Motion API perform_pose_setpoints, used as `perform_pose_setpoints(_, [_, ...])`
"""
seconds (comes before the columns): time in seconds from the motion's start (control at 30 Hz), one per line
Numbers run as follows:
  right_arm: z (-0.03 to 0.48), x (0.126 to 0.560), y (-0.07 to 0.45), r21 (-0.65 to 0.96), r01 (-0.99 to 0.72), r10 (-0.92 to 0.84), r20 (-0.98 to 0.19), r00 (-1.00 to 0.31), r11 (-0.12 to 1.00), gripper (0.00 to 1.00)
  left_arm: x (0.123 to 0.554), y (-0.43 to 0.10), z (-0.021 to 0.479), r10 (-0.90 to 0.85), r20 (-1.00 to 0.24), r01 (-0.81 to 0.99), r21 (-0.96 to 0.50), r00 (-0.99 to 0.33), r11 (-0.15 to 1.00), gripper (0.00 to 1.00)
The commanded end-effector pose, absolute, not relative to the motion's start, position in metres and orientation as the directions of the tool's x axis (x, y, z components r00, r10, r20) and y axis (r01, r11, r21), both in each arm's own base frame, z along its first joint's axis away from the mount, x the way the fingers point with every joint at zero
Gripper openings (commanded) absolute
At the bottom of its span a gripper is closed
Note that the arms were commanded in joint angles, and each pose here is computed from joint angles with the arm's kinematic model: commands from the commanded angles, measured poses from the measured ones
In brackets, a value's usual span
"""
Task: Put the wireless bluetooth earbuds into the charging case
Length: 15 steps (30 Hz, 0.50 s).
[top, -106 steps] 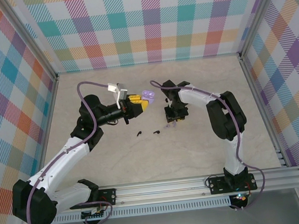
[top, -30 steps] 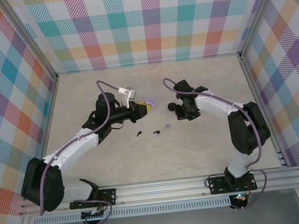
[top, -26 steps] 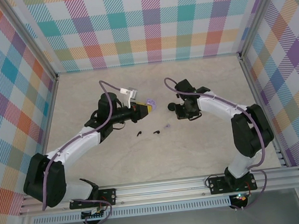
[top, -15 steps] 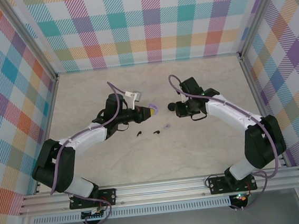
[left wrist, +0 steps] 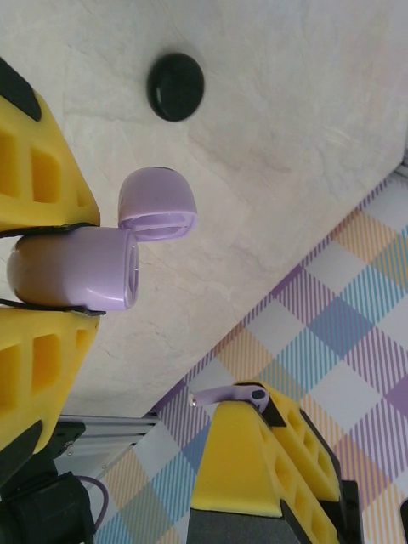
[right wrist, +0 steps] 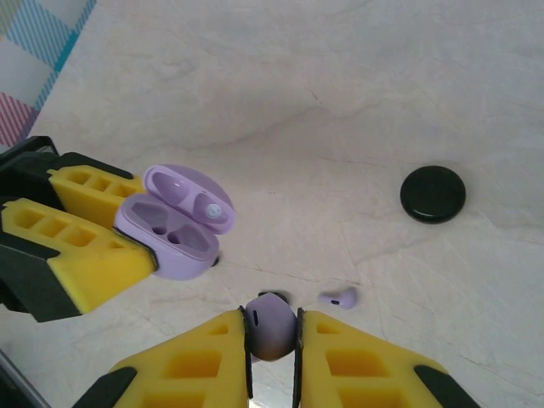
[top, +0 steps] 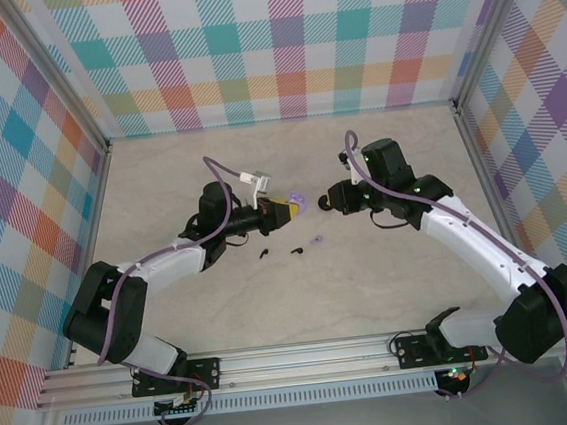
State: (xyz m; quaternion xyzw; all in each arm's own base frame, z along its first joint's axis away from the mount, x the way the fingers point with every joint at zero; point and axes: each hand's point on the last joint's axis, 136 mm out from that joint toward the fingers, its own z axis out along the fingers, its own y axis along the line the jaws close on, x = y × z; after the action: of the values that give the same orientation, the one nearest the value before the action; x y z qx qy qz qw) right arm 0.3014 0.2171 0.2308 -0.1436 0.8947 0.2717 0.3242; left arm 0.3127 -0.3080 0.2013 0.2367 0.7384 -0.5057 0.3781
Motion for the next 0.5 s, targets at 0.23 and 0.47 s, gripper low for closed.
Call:
perform_pose_setpoints(0.23, [0.281, 0.293, 0.239, 0.401, -0.543, -0.092, -0.737, -0.670, 0.738, 0.18, 0.285, -0.325, 0.236, -0.012, -0.902, 0.867, -0.419, -0.432, 0.268, 0.08])
perform_pose_setpoints(0.47, [0.287, 0.292, 0.242, 0.396, -0.556, -0.092, -0.750, -0.655, 0.731, 0.18, 0.282, -0.327, 0.244, -0.012, -0.907, 0.877, -0.410, -0.421, 0.252, 0.08])
